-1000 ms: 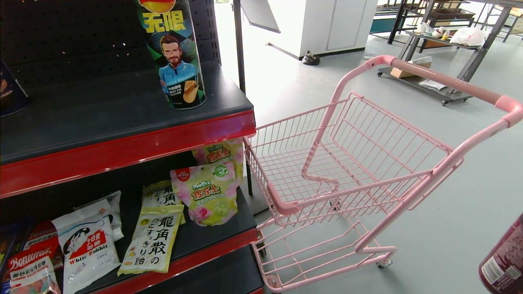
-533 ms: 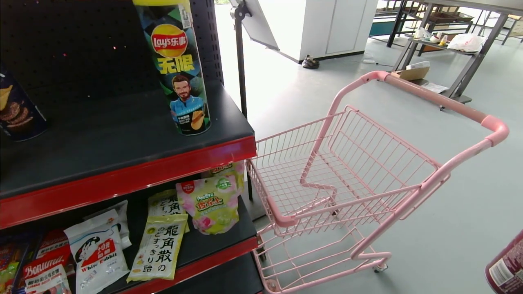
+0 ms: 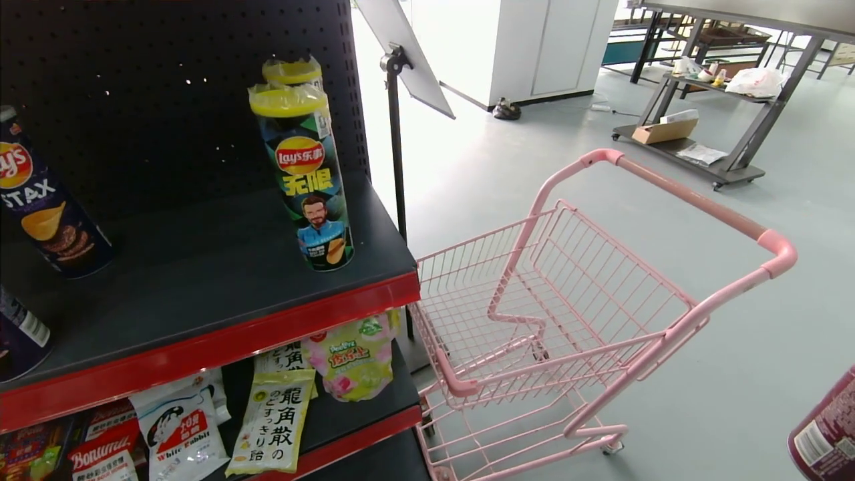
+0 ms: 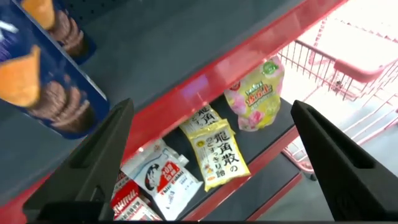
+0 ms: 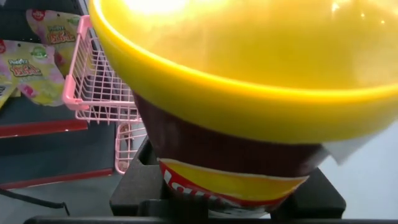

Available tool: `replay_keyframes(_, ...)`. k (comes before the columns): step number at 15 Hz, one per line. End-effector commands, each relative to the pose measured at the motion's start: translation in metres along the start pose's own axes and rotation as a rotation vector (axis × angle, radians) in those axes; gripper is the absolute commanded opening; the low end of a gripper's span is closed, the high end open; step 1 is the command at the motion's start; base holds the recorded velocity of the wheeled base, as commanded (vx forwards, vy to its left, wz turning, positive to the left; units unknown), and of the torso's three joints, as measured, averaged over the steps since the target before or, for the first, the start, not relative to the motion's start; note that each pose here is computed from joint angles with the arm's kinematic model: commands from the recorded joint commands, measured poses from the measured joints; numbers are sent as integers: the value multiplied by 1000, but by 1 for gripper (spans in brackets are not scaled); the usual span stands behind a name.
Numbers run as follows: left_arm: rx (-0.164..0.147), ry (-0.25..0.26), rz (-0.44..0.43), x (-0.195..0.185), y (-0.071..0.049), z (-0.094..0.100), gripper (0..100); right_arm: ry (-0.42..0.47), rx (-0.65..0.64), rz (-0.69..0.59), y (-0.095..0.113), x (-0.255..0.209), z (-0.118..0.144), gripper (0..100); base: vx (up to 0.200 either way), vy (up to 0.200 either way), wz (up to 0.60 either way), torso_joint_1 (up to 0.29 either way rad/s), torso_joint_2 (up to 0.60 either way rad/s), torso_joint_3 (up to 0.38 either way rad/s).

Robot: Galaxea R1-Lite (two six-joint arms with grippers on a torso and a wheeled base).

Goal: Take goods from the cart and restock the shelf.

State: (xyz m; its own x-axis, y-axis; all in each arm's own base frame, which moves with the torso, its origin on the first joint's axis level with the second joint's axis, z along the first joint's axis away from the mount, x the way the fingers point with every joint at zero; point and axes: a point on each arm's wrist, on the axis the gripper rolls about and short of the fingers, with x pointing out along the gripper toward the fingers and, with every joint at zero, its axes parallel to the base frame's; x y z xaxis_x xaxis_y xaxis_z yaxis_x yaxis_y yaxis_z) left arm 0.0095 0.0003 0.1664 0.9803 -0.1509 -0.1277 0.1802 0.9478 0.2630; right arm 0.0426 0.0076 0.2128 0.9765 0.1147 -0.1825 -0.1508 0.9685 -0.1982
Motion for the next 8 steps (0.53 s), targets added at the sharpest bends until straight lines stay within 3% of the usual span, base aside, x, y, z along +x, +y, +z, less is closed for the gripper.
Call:
replay_keyframes(1,0,1,0,1,0,1,100,8,-1,2,0,2,0,0,0,0,0,198,-608,-388)
replay_keyframes(3,5,1,0,1,0,1,100,7,-1,0,0,2,1,0,0,0,0,220,-564,-352)
replay_keyframes(5,6,1,3,0,0,1,100,4,-1,0,0,2,1,0,-200,0,0,173,-437,-271)
replay_keyframes(8,6,-3,3,0,0,1,100,2,0,0,0,1,1,0,-200,0,0,38,-79,-58)
